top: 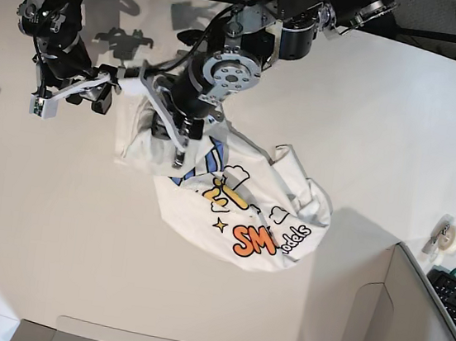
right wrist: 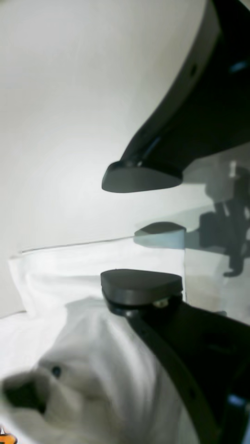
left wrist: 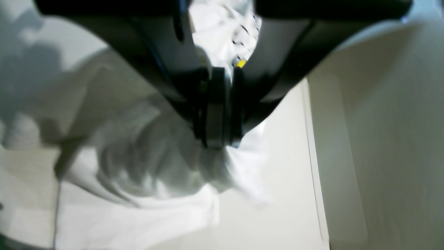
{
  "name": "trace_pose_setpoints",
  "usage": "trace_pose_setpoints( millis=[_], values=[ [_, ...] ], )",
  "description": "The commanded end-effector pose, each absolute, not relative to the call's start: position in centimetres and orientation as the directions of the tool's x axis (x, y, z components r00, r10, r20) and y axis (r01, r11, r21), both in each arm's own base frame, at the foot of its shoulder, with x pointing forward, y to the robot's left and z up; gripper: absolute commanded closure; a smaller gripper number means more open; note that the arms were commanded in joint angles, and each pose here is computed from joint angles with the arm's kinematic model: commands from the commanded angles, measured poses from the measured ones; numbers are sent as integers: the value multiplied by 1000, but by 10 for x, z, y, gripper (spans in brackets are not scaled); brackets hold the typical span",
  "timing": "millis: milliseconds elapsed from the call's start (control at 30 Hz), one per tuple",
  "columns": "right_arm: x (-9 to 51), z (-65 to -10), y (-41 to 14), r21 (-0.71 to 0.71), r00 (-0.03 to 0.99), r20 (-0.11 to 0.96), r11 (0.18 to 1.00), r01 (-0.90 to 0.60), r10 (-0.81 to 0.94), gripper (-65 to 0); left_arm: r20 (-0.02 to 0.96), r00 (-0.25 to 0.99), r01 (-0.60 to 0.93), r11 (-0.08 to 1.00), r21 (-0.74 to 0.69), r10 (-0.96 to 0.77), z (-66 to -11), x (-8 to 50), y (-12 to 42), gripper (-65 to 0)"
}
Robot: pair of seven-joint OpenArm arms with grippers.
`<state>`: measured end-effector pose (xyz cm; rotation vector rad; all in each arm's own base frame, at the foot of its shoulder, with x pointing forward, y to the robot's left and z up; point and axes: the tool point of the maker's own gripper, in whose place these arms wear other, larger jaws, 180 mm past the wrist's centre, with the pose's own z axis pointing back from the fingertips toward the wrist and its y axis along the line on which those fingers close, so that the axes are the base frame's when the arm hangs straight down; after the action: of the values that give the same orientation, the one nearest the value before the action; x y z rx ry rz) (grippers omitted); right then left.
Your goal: Layout the t-shirt on the table in an organized manner, then fold the t-shirt properly
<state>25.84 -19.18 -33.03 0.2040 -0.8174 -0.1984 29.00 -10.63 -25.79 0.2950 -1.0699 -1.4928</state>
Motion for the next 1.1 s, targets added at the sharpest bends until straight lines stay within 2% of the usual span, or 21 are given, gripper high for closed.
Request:
trace_pose_setpoints(
  millis=[0,133,300,500,600,967,1067],
  values=[
    [266,-319,-190,258,637,731,963,76,-246,-346,416,-221,603,212,769,-882,-237,304,-97,-2],
    [273,-314,-187,271,621,741,960,71,-255,-346,467,-72,607,333,722,-881,-247,311,-59,-2],
    [284,-308,-168,329,597,745,943,57,-296,-345,477,37,654,382,653,-878,-277,295,-39,-2],
    [294,-300,-109,400,610,742,914,-68,-279,-345,545,18,702,399,590,-838,-293,271,-52,-2],
    [294,-300,-85,414,628,737,901,-129,-249,-345,591,103,631,512,583,-800,-286,287,-33,-2],
    [277,-383,-73,474,796,548,879,-41,-259,-339,585,245,566,604,561,-773,-299,292,14,-6],
    [275,-400,-73,478,823,506,878,-18,-259,-271,581,256,574,605,551,-773,-304,287,15,-44]
  ],
)
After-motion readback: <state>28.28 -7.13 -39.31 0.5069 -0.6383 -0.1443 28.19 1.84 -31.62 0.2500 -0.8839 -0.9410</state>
